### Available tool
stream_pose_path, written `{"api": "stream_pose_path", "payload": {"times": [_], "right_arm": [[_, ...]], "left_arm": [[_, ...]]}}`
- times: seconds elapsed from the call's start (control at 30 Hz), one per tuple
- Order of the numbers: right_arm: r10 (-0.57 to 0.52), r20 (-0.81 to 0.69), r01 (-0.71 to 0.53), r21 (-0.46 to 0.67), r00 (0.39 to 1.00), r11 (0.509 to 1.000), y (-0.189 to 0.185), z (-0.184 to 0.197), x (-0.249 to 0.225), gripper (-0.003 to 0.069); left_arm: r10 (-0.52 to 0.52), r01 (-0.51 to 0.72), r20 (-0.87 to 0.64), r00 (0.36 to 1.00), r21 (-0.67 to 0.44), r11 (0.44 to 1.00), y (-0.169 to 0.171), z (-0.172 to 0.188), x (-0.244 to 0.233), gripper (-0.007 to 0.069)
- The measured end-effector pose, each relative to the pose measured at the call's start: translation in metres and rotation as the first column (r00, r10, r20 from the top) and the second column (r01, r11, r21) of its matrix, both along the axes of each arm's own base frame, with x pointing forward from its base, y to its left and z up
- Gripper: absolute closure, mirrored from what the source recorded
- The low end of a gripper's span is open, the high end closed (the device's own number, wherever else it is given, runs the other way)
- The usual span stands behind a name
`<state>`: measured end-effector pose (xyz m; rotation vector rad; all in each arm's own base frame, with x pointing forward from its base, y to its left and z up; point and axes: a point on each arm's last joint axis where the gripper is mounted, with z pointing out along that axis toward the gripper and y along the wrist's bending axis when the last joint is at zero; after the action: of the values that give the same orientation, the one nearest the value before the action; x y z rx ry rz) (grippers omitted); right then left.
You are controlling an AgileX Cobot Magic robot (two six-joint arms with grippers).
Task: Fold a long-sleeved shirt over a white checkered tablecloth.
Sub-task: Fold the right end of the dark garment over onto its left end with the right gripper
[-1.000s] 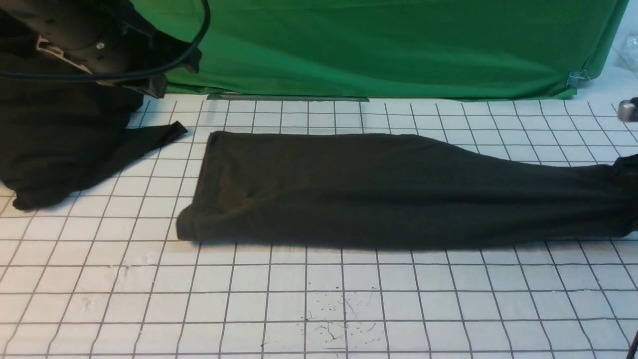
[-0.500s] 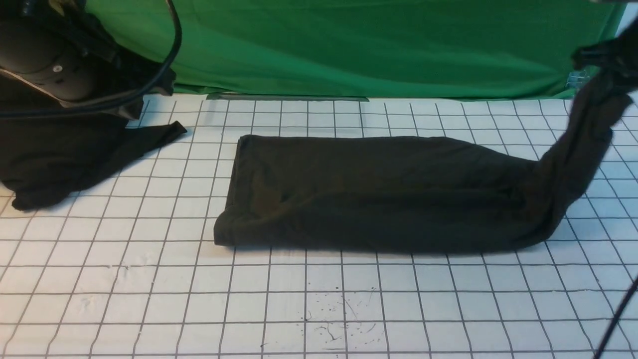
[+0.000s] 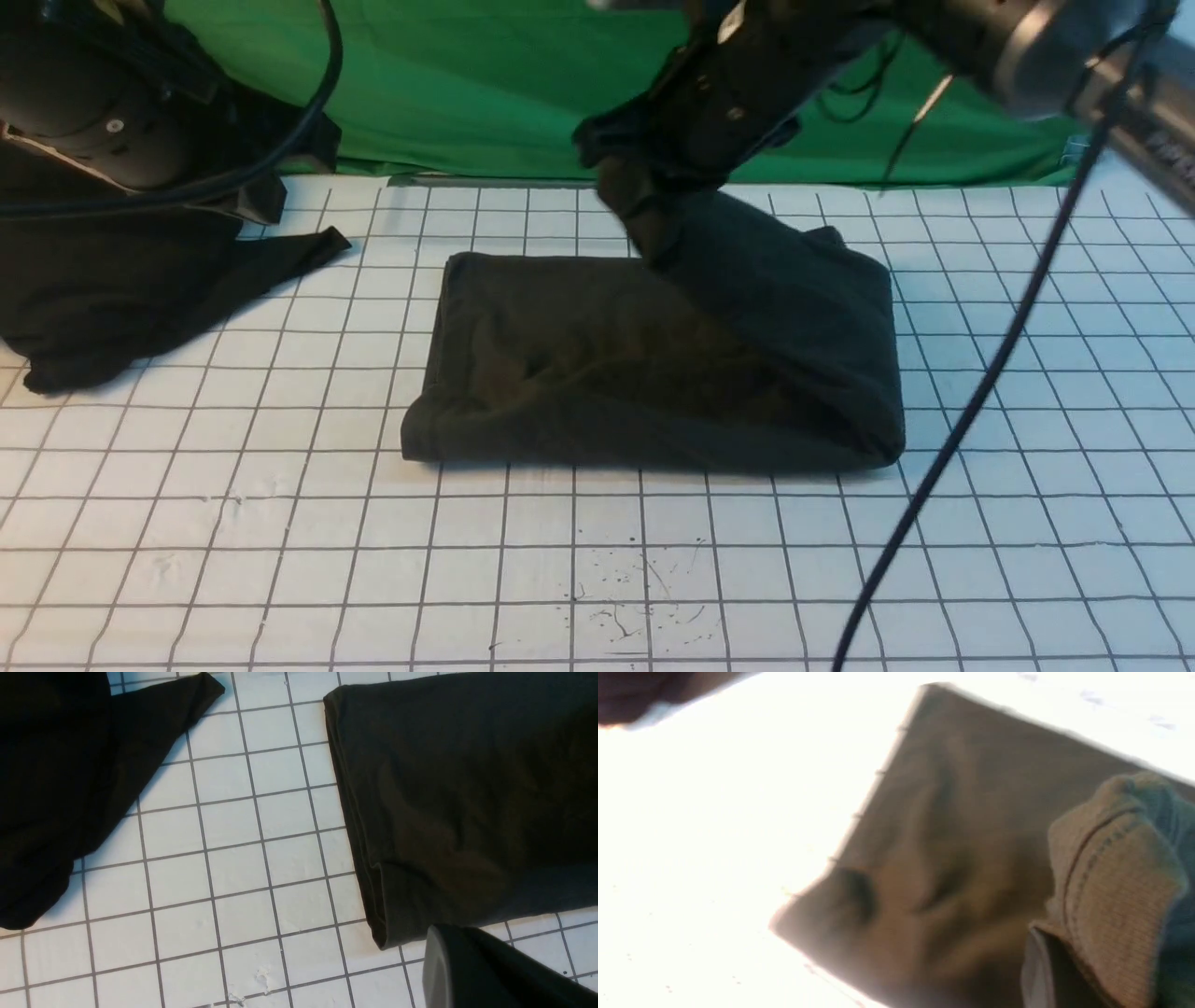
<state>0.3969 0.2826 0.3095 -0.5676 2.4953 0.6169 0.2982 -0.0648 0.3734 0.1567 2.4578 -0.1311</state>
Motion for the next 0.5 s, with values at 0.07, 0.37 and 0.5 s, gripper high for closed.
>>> {"api": "stream_pose_path", "payload": {"times": [0.07,0.37,0.5], "right_arm": [[0.02,-0.008,-0.02,0.009,1.0,1.0,0.017,-0.01,-0.005,0.065],[0.038,-0.03,-0.036,0.049,0.999,0.998,0.07,-0.056,-0.016,0.061],[0.032,-0.05,-0.028,0.089,0.998,0.996,0.083,-0.067,-0.02,0.039]], "left_arm": [[0.0,0.0,0.0,1.0,0.0,1.0,0.0,0.0,0.0,0.0628],[0.0,0.0,0.0,1.0,0.0,1.0,0.0,0.0,0.0,0.0628],[0.0,0.0,0.0,1.0,0.0,1.0,0.0,0.0,0.0,0.0628]]}}
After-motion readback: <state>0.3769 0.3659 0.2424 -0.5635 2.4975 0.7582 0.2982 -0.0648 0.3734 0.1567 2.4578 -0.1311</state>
